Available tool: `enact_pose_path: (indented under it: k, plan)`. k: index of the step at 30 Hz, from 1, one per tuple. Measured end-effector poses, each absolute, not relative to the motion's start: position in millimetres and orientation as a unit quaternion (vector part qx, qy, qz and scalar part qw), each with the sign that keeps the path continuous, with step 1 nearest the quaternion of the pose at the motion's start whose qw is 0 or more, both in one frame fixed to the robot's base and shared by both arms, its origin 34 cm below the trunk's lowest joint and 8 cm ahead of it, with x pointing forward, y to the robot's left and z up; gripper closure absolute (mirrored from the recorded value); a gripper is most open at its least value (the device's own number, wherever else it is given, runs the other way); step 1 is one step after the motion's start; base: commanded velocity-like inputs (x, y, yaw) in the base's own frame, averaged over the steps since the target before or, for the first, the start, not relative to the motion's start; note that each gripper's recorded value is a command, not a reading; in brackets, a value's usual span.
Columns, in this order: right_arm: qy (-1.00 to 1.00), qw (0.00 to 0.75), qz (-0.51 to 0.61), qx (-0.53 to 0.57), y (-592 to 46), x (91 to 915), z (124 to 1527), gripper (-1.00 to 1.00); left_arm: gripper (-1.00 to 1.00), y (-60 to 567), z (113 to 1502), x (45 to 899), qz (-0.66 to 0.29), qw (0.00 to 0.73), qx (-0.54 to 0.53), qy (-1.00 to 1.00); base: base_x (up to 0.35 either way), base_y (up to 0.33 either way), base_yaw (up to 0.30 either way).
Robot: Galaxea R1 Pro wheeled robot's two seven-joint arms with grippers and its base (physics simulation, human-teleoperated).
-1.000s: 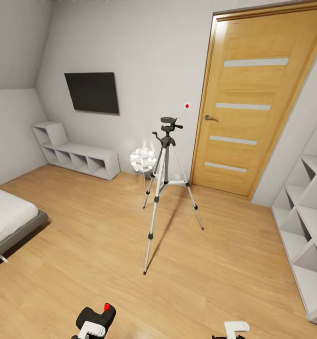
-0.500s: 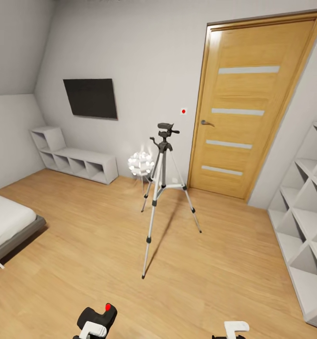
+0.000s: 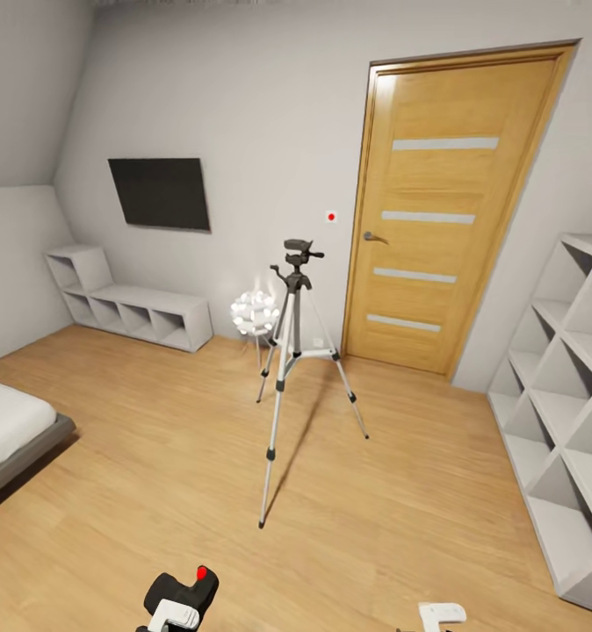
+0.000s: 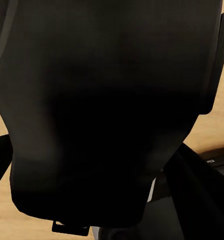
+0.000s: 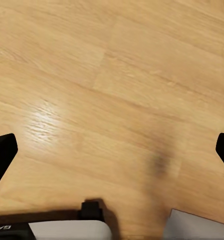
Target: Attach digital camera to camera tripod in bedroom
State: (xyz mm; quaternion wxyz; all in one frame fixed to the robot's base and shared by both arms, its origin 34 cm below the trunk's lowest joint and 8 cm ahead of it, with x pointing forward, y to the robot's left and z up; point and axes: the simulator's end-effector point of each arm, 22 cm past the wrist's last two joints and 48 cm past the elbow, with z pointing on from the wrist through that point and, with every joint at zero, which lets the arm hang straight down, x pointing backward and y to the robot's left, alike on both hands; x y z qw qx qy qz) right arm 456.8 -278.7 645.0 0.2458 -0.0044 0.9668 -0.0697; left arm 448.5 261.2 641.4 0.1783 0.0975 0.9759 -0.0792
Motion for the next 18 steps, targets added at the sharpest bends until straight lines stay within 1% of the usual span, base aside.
enact_pose_path:
  k: [7,18]
  plan:
    - [0.967,0.244,-0.068,-0.004,-276.6,451.3,651.2,-1.0,1.0,261.2,650.8,449.5,-0.079,0.183,0.098,0.975,0.0,0.0,-0.075]
    - [0.967,0.247,-0.067,-0.004,-275.5,449.4,662.1,-1.0,1.0,261.2,661.9,447.9,-0.078,0.187,0.099,0.974,0.0,0.0,-0.007]
